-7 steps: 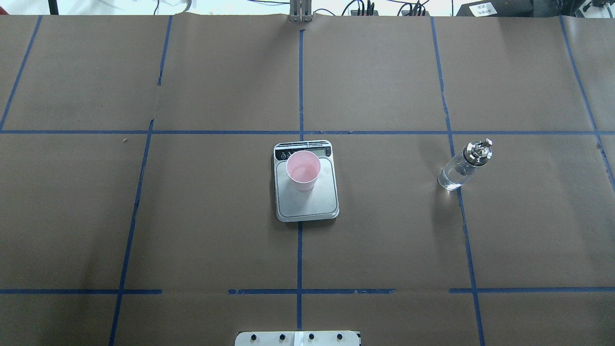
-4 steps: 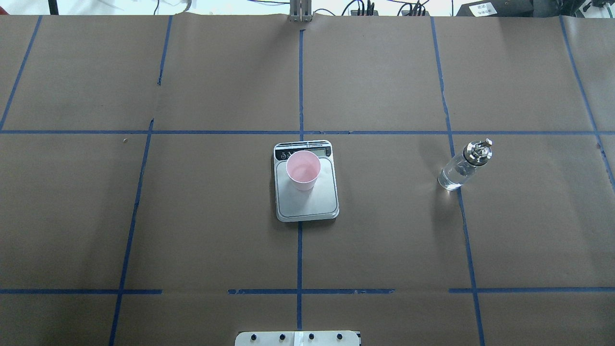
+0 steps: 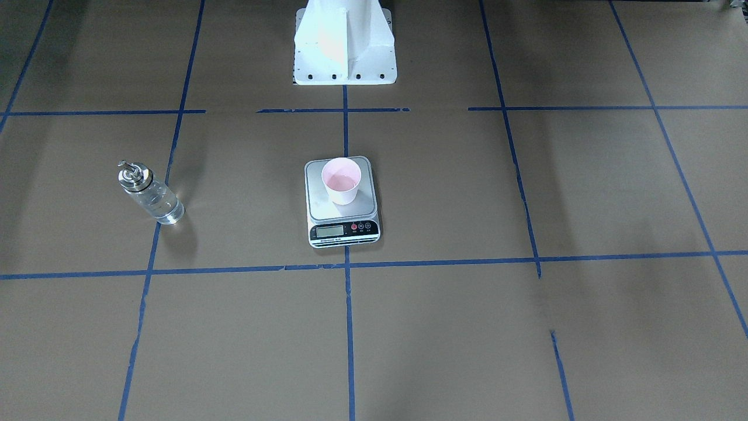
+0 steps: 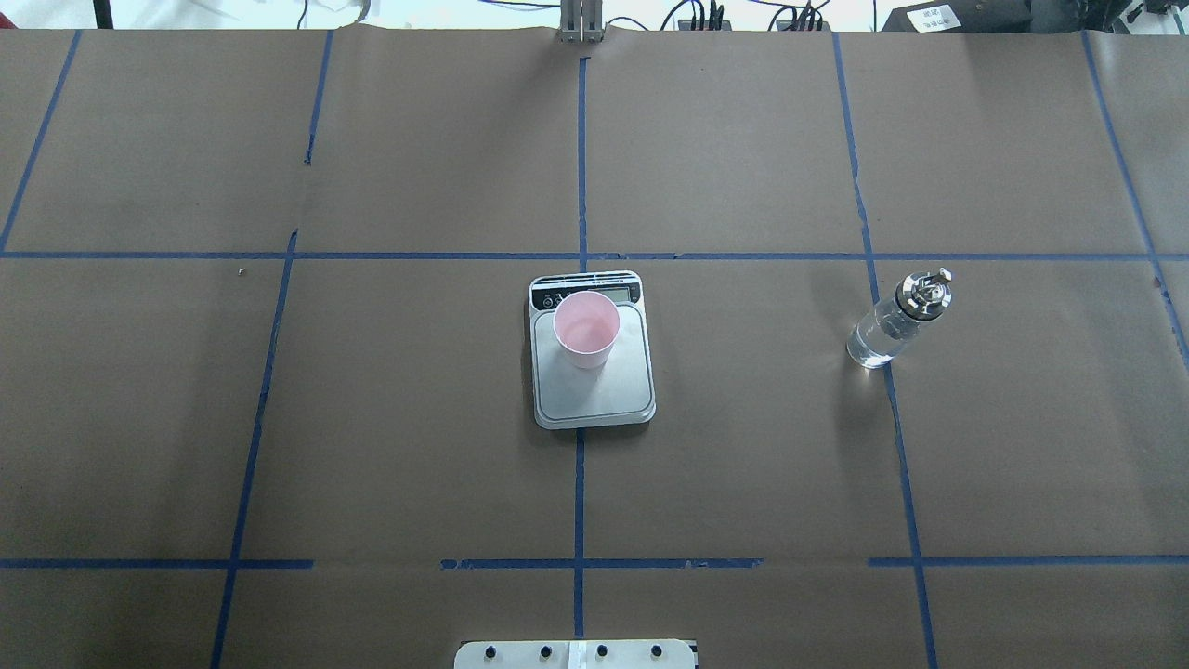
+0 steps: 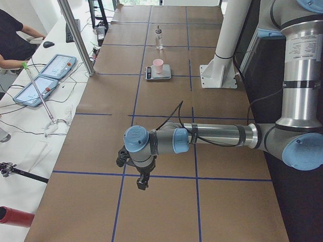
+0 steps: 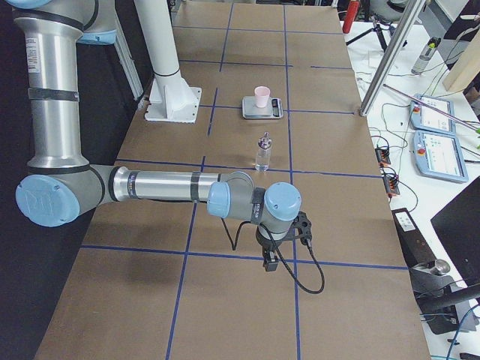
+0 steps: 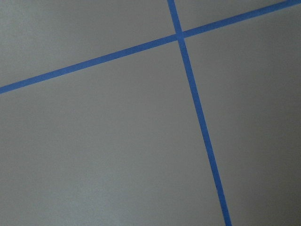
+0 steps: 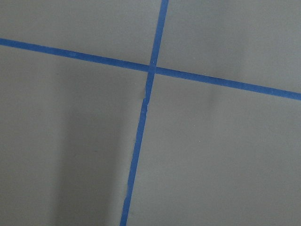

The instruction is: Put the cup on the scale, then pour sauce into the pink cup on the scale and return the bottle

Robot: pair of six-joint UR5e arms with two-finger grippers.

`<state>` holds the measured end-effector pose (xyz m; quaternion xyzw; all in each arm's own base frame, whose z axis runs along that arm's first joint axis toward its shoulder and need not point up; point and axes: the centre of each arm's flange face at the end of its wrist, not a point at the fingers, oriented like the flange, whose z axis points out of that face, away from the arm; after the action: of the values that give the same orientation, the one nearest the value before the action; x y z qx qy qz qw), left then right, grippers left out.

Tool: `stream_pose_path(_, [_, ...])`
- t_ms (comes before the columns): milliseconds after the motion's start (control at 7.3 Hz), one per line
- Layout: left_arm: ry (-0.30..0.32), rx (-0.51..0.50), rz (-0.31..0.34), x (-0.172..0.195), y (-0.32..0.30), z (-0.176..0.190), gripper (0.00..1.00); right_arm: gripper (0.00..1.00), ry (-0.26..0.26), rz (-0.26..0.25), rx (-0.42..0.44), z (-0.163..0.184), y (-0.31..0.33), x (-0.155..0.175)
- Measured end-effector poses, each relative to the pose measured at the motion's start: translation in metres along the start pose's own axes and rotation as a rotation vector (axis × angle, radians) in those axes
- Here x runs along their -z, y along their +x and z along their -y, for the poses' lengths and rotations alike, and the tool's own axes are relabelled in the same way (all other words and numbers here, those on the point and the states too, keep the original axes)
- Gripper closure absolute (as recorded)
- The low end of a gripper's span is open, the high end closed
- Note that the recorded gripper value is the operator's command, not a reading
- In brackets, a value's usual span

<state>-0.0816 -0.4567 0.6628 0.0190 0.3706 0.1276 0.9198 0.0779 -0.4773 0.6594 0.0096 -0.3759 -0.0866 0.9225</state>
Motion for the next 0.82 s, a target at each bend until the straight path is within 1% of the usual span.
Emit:
stream_pose_path(137, [0.003,0.030,-0.002,0.001,0.001,0.000,0.00,0.00,0.004,-0.001,-0.021,0.001,-0.001,0.002])
stream_pose_path(411, [0.013,0.136,-0.003,0.005,0.004,0.002,0.00,0.00,0.010,-0.002,-0.073,0.005,-0.004,0.005])
stream_pose_path(548, [0.016,0.165,-0.005,0.006,0.005,0.003,0.00,0.00,0.015,-0.003,-0.090,0.007,-0.006,0.008])
stream_pose_path(822, [0.027,0.175,-0.006,0.007,0.005,0.003,0.00,0.00,0.026,-0.005,-0.117,0.011,-0.010,0.013])
